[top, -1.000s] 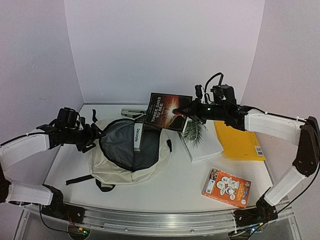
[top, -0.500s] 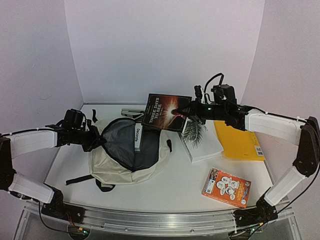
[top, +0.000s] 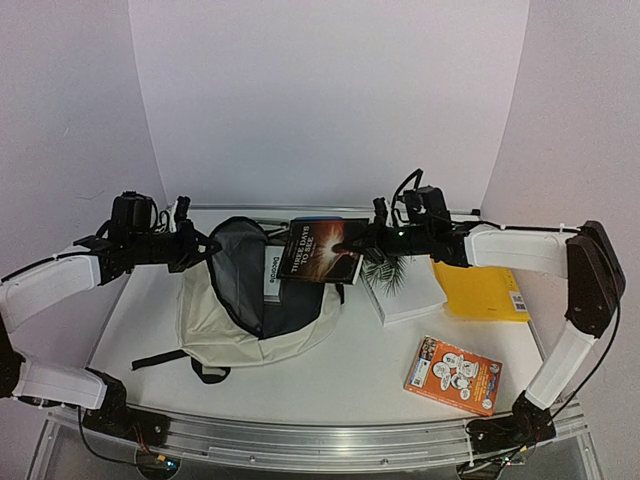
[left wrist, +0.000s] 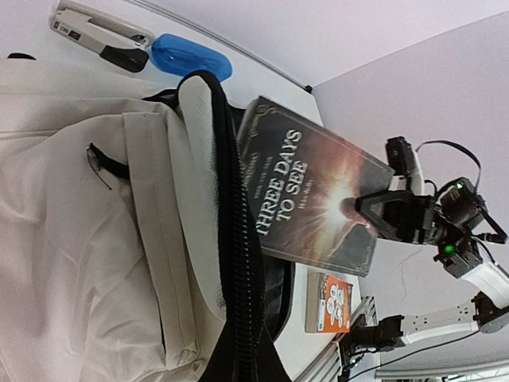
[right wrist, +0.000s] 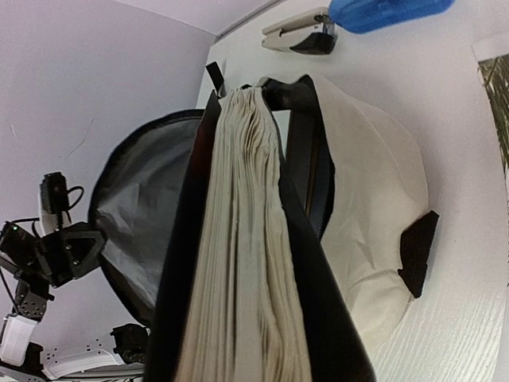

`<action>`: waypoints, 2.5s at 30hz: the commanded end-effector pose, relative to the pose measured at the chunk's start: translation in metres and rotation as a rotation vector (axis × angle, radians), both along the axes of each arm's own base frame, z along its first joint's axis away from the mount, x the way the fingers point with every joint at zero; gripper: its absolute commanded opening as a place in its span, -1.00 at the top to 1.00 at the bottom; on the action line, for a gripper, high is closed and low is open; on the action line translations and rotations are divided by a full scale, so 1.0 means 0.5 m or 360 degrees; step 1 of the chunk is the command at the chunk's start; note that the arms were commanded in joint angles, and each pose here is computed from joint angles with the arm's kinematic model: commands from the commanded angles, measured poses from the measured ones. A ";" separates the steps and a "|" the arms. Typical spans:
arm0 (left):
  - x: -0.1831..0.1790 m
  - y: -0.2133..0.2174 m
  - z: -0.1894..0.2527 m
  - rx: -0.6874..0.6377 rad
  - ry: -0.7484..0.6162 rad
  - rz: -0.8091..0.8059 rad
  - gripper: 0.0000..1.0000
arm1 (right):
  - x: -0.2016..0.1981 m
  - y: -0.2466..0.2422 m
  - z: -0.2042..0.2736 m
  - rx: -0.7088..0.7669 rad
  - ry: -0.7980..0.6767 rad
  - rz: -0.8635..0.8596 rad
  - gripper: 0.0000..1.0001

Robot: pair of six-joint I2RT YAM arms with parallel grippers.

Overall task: Pack the student bag
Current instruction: Place the book in the student bag.

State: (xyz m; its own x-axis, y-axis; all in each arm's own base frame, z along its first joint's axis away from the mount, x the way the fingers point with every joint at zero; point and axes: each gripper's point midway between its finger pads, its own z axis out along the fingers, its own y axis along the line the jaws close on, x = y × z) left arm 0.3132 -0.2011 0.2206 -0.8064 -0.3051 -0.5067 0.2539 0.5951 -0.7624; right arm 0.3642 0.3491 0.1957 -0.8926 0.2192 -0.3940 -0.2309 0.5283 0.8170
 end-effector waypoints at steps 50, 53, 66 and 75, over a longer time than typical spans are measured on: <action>-0.019 -0.071 0.145 -0.0351 -0.0256 -0.0397 1.00 | 0.106 0.190 -0.195 -0.0401 -0.0054 -0.0159 -0.31; -0.020 -0.070 0.145 -0.0347 -0.0263 -0.0396 1.00 | 0.098 0.185 -0.217 -0.0414 -0.0008 -0.0151 -0.33; -0.018 -0.070 0.117 -0.0337 -0.0217 -0.0390 1.00 | 0.107 0.275 -0.183 -0.0311 -0.0097 -0.0051 0.54; -0.009 -0.077 0.084 -0.0349 -0.0162 -0.0407 1.00 | 0.114 0.352 -0.188 -0.0203 -0.0152 0.0030 0.49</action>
